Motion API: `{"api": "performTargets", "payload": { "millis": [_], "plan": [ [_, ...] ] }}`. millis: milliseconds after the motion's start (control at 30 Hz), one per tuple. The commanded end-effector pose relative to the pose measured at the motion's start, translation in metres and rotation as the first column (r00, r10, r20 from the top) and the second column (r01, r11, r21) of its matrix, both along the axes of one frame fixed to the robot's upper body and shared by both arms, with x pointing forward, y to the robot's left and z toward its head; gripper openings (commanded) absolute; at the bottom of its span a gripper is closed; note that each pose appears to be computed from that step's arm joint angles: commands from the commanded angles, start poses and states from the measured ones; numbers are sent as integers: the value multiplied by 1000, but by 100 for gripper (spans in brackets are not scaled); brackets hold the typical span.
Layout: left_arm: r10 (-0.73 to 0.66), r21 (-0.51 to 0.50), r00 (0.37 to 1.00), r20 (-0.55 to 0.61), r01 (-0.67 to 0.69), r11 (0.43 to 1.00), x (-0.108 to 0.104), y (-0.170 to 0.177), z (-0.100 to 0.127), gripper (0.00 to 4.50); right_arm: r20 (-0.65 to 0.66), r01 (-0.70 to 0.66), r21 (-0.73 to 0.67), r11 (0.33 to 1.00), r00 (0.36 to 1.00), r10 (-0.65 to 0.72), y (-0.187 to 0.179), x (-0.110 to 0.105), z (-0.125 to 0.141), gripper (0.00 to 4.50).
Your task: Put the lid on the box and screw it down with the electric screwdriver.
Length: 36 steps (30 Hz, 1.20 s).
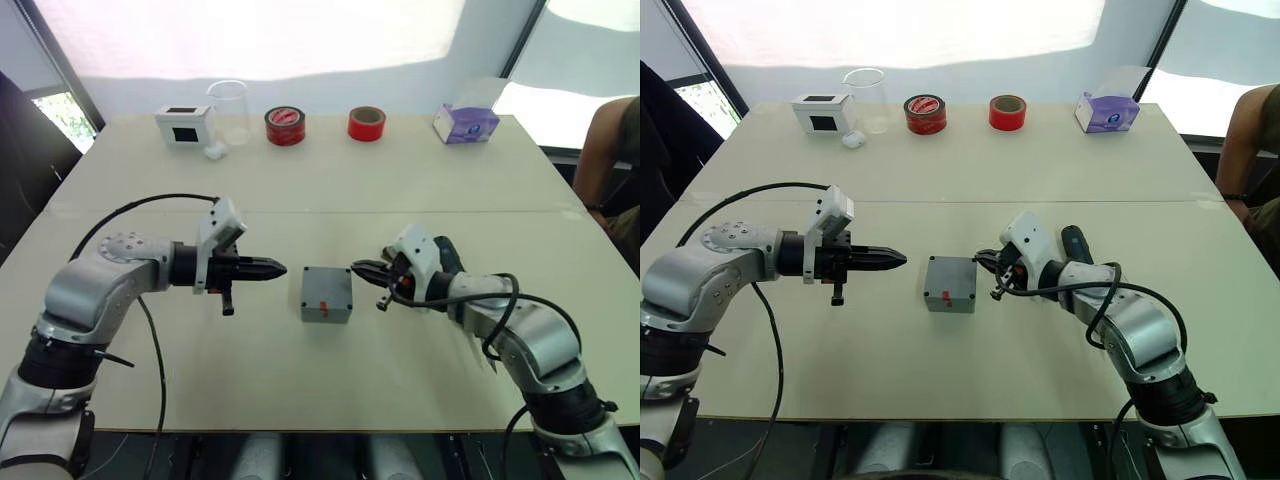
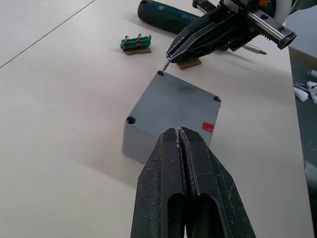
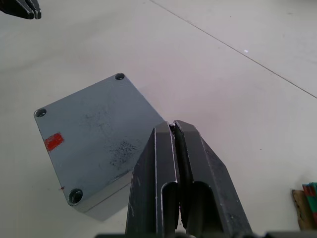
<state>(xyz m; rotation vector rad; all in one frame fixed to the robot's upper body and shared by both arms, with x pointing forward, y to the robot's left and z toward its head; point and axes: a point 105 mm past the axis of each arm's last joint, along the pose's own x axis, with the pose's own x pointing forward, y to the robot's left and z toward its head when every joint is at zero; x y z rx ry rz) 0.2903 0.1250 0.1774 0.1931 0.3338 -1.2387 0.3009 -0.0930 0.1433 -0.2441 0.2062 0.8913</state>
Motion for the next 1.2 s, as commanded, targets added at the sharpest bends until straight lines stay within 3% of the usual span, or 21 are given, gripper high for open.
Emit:
{"api": "performTargets", "payload": {
  "millis": [33, 767, 867, 1133, 1167, 1200],
  "plan": [
    [-27, 0, 998, 50, 27, 1000, -2, -5, 9, 0, 34, -15, 13, 1000, 999, 14, 3, -1, 6, 1],
    [-28, 11, 998, 62, 27, 1000, -1, -5, 3, 0, 41, 20, -4, 1000, 999, -20, 5, 12, 0, 1],
    [-29, 6, 998, 64, 29, 1000, -1, -6, 3, 0, 35, 7, 1, 1000, 999, -7, 6, 11, 2, 75],
    [-35, -10, 997, 66, 36, 999, -1, -9, 5, 0, 31, 20, 38, 999, 999, -21, 1, 7, 16, 375],
    [-38, -17, 997, 68, 39, 999, -1, -10, 7, 0, 29, 22, 49, 999, 999, -24, -1, 6, 20, 405],
    [-40, -22, 997, 69, 41, 999, -1, -10, 7, 0, 28, 23, 56, 998, 999, -25, -2, 5, 23, 405]
  ]
}}
